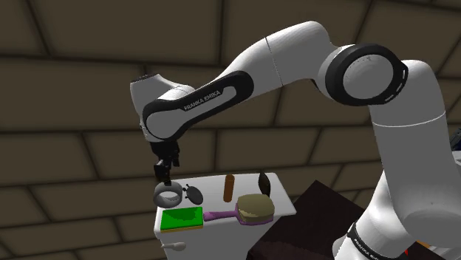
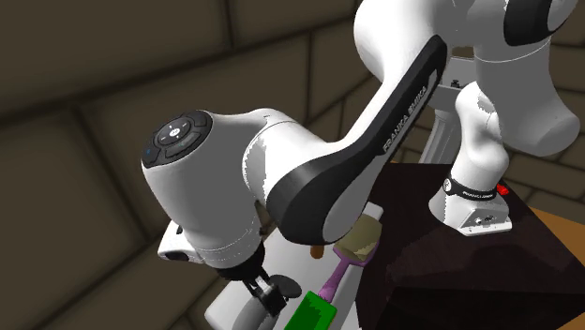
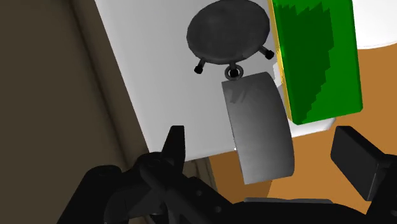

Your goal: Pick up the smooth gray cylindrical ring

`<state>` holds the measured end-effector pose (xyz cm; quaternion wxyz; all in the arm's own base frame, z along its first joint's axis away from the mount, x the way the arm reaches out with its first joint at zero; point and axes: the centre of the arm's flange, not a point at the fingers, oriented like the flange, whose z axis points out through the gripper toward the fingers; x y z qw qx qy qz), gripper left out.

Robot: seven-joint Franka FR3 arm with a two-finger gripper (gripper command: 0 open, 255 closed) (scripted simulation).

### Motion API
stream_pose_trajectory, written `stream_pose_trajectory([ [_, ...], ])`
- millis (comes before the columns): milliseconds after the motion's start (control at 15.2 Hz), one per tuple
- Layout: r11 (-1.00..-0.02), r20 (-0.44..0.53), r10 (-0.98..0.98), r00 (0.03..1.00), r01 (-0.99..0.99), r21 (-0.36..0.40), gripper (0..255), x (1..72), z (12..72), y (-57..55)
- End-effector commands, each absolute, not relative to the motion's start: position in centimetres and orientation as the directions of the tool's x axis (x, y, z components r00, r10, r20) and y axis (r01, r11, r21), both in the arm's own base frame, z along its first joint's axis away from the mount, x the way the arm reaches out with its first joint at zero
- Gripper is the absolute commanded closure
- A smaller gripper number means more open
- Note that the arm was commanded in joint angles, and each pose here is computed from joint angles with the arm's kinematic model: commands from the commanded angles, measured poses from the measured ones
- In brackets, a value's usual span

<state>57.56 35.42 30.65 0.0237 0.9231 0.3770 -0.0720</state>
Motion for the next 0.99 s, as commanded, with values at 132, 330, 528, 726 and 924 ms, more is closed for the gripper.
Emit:
stream_pose_trajectory([
  [132,-0.668,-0.155,0.737,0.658,0.744,-0.018,0,58.2,27.6,38.3],
  [330,-0.668,-0.155,0.737,0.658,0.744,-0.018,0,58.2,26.1,38.3],
  [528,-0.668,-0.155,0.737,0.658,0.744,-0.018,0,58.2,24.5,38.3],
  [726,-0.668,-0.155,0.737,0.658,0.744,-0.018,255,58.3,24.1,38.2],
  [924,-0.668,-0.155,0.737,0.658,0.744,-0.018,255,58.3,24.2,38.3],
])
